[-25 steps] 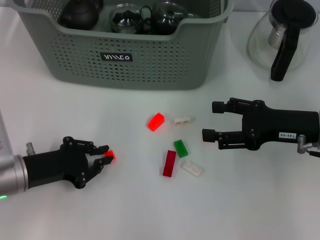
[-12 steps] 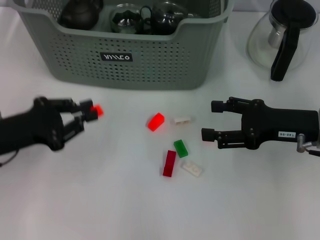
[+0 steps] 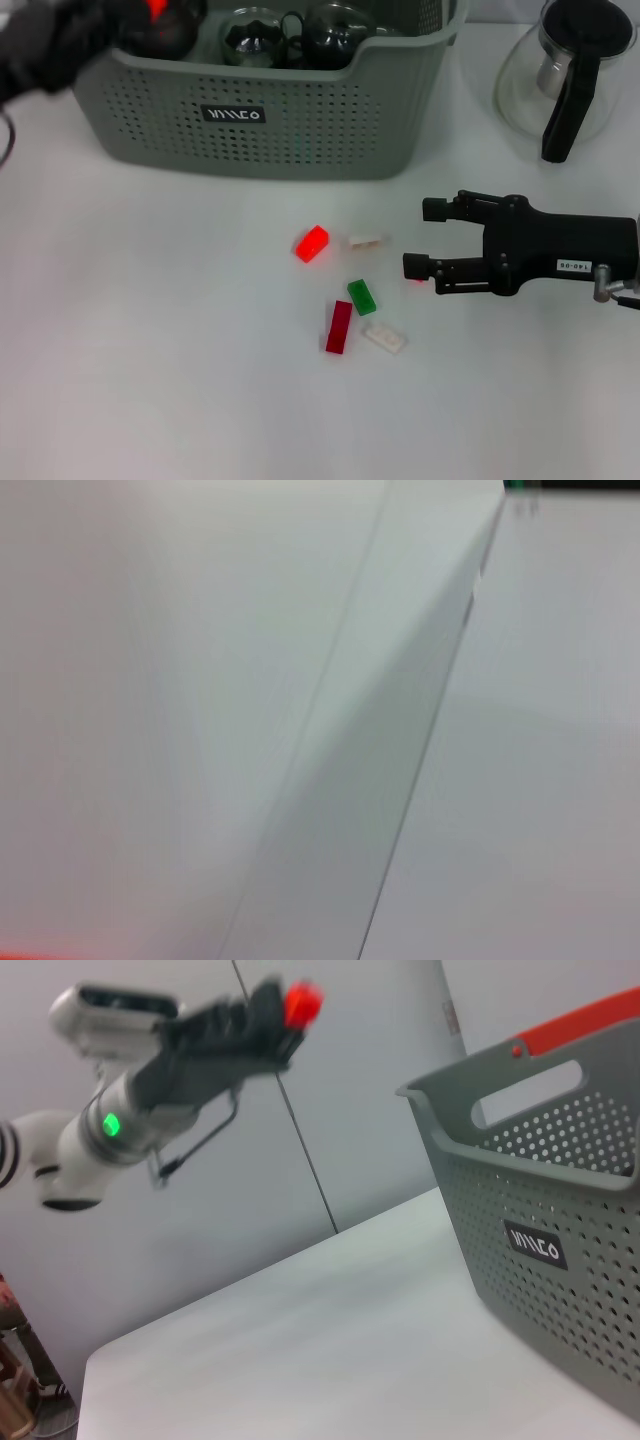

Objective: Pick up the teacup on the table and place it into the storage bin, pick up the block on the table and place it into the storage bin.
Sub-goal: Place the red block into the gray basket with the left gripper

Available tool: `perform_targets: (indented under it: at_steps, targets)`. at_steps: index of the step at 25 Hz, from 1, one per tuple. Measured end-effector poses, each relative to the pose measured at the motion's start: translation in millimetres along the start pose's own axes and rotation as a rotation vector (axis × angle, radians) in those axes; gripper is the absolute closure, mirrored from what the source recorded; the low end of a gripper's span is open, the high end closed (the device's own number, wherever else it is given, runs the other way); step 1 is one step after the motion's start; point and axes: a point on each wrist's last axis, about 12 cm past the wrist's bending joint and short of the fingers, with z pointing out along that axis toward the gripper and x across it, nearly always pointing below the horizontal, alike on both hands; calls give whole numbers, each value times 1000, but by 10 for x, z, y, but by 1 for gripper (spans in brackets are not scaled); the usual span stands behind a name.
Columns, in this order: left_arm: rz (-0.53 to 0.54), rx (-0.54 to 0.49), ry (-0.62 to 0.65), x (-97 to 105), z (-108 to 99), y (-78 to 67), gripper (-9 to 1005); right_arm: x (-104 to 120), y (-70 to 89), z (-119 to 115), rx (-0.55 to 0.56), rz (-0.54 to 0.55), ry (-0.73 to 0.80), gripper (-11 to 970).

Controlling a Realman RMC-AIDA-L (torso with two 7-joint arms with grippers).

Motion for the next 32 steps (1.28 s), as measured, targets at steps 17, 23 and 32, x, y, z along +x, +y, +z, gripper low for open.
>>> perform_targets:
  at_steps: [17, 23, 32]
  targets:
    - [55, -273, 248, -481, 1265, 699, 751, -81, -15, 60, -18, -21, 1, 13]
    - [-65, -492, 374, -406, 1405, 851, 741, -85, -13, 71, -21, -22, 1, 12]
    - [-66, -430, 441, -563, 1346, 671, 585, -98, -15, 83, -22, -22, -2, 11]
